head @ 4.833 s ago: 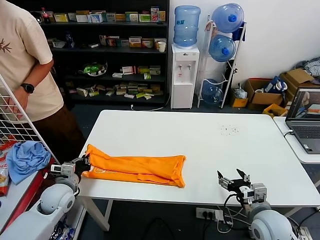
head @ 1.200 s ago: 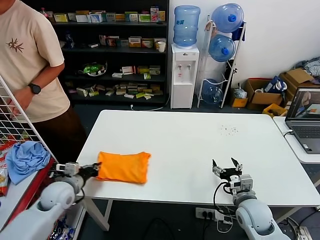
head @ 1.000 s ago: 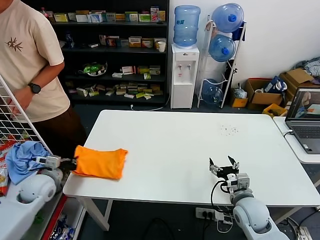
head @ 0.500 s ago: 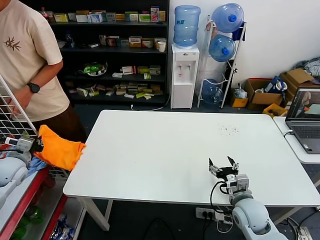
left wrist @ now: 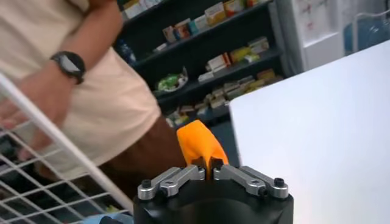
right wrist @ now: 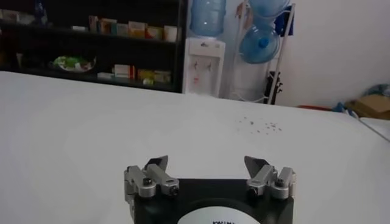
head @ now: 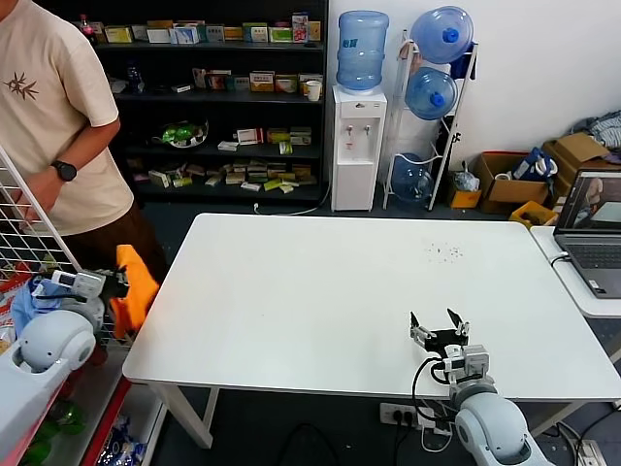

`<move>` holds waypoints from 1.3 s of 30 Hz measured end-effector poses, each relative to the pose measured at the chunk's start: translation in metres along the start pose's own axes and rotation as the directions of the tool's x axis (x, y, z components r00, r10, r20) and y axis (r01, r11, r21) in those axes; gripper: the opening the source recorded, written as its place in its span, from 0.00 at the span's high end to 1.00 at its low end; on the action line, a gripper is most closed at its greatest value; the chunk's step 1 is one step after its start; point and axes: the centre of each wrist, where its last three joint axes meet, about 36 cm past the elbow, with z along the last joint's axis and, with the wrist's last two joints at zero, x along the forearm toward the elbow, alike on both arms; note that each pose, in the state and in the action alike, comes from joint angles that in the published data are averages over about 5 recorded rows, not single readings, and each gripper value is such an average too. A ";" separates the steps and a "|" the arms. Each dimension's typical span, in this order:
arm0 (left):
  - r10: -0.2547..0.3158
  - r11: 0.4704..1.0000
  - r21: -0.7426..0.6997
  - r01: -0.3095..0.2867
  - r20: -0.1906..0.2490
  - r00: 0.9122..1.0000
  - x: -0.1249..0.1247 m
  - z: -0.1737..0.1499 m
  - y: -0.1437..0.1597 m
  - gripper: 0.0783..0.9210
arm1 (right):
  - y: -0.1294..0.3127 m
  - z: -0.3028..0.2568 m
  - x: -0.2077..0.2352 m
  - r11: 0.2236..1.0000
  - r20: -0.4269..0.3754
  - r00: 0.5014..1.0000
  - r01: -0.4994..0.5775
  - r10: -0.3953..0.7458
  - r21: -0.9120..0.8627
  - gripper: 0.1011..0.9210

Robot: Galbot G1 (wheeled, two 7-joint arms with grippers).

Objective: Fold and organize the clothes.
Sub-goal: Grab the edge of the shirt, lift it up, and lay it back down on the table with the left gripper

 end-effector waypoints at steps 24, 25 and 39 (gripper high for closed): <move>0.324 0.841 0.425 -0.335 0.101 0.941 0.021 -0.012 -0.214 0.94 | -0.024 0.011 0.013 0.999 0.038 0.999 -0.031 0.031 0.014 0.12; 0.331 0.831 0.436 -0.344 0.110 0.937 0.020 -0.013 -0.227 0.94 | -0.025 0.011 0.014 0.999 0.039 0.999 -0.032 0.032 0.013 0.12; 0.424 0.723 0.515 -0.461 0.196 0.884 0.036 -0.037 -0.381 0.93 | -0.049 0.013 0.017 0.997 0.037 0.996 -0.075 0.075 0.005 0.12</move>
